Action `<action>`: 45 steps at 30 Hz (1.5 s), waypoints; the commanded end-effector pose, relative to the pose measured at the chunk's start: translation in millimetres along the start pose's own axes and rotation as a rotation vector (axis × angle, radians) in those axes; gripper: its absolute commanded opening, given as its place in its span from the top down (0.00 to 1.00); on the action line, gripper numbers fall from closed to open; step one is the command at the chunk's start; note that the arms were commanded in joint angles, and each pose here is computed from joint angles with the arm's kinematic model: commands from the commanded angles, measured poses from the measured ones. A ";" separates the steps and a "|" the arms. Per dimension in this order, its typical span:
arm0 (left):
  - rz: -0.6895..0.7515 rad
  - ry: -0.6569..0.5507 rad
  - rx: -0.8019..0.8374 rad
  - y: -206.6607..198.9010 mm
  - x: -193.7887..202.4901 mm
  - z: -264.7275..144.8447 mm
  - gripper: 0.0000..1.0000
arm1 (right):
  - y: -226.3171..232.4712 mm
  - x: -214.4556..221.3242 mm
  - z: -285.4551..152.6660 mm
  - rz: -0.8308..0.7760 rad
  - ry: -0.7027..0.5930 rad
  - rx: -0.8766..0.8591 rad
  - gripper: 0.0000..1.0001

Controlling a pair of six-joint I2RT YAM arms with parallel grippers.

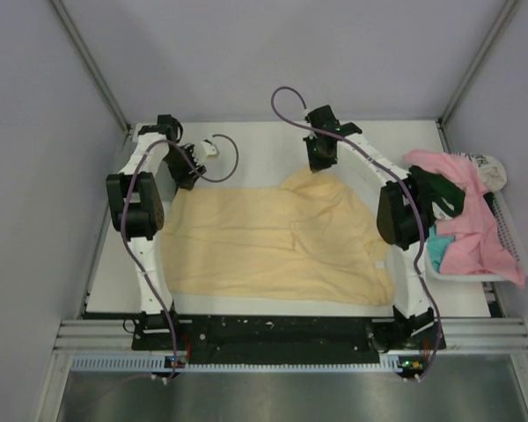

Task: Fold and stack the t-shirts
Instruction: Grap the side of the flattened tshirt furthest away from the robot with both arms, then fold the other side of the tshirt into a rectangle

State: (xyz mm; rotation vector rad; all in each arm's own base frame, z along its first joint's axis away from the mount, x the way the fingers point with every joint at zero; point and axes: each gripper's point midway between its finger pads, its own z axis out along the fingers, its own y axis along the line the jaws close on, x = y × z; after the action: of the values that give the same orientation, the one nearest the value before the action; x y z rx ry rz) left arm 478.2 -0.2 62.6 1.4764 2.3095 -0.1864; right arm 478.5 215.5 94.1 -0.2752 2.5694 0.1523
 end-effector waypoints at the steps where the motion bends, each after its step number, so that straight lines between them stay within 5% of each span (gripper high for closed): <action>1: 0.015 0.083 -0.018 12.7 11.2 5.0 0.52 | -6.9 -28.3 -48.8 -0.018 -0.130 0.002 1.00; 9: 0.019 0.120 -0.029 10.2 15.0 -7.1 1.00 | -27.4 -10.0 -86.9 -0.030 -0.146 0.044 1.00; 18: 0.021 -0.013 0.004 -38.1 -11.7 -60.2 1.00 | -48.0 61.3 -145.2 0.060 -0.138 0.037 1.00; 33: 0.032 0.127 0.108 -175.8 66.9 -75.6 1.00 | -48.9 216.6 -184.3 0.320 0.044 -0.003 1.00; 45: 0.008 0.230 0.102 -173.7 92.3 -60.3 1.00 | -48.6 259.8 -176.0 0.426 0.132 0.017 1.00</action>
State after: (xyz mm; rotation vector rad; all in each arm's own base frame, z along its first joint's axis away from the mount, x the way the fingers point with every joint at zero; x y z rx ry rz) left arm 263.1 13.9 61.3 1.6283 2.5085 -0.2016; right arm 184.7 94.8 102.6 0.2189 2.7200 0.2630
